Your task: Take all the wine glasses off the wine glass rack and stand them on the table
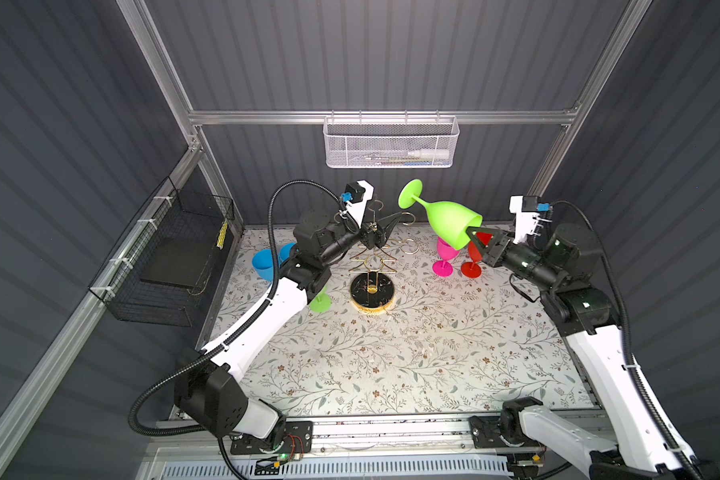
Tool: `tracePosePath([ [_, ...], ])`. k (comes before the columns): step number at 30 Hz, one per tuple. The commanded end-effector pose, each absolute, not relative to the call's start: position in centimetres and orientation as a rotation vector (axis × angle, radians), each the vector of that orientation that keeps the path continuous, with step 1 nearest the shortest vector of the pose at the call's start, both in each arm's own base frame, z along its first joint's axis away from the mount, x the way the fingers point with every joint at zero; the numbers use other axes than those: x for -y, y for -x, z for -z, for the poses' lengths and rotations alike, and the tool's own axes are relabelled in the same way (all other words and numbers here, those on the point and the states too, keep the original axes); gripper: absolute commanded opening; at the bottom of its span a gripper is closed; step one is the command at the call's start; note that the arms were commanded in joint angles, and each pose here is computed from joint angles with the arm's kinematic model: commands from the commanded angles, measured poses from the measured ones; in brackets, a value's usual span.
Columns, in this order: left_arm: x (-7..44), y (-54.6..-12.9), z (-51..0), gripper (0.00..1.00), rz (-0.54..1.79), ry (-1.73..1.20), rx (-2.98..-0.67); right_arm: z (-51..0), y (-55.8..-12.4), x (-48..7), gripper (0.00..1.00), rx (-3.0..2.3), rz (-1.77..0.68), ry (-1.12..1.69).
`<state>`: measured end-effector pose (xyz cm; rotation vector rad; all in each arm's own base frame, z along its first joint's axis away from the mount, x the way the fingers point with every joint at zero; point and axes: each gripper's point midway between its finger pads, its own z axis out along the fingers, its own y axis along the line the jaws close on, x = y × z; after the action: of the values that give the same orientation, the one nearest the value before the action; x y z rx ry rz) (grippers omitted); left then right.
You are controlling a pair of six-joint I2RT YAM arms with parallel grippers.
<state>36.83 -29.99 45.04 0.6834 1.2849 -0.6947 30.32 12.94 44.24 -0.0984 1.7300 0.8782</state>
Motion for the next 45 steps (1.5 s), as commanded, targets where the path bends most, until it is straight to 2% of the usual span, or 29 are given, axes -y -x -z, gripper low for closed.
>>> tracePosePath([
  [1,27.7,-37.0,-46.3,0.99,0.618,-0.615,-1.265,-45.1,-28.5,-10.1,0.0,-1.763,-0.686,0.083],
  [5,24.8,-37.9,-46.1,1.0,0.569,-0.529,-1.287,-43.9,-27.5,-5.9,0.0,-1.903,-0.43,0.002],
  [10,20.1,-37.9,-45.8,0.99,0.535,-0.411,-1.31,-39.7,-26.4,-1.3,0.0,-2.182,-0.165,-0.079],
  [15,16.5,-35.7,-45.5,1.0,0.395,-0.342,-1.314,-35.9,-25.6,1.8,0.0,-2.334,0.011,-0.168],
  [22,13.8,-32.9,-45.4,1.0,0.256,-0.34,-1.333,-29.5,-27.3,6.3,0.0,-2.536,0.335,-0.286],
  [29,11.7,-30.6,-44.2,1.0,0.179,-0.328,-1.355,-25.6,-32.1,7.6,0.0,-2.659,0.335,-0.311],
  [38,10.3,-30.5,-41.9,1.0,0.074,-0.322,-1.4,-21.9,-39.7,10.2,0.0,-2.78,0.314,-0.341],
  [45,9.7,-30.7,-40.8,1.0,0.037,-0.305,-1.415,-20.4,-43.5,11.3,0.0,-2.797,0.262,-0.358],
])
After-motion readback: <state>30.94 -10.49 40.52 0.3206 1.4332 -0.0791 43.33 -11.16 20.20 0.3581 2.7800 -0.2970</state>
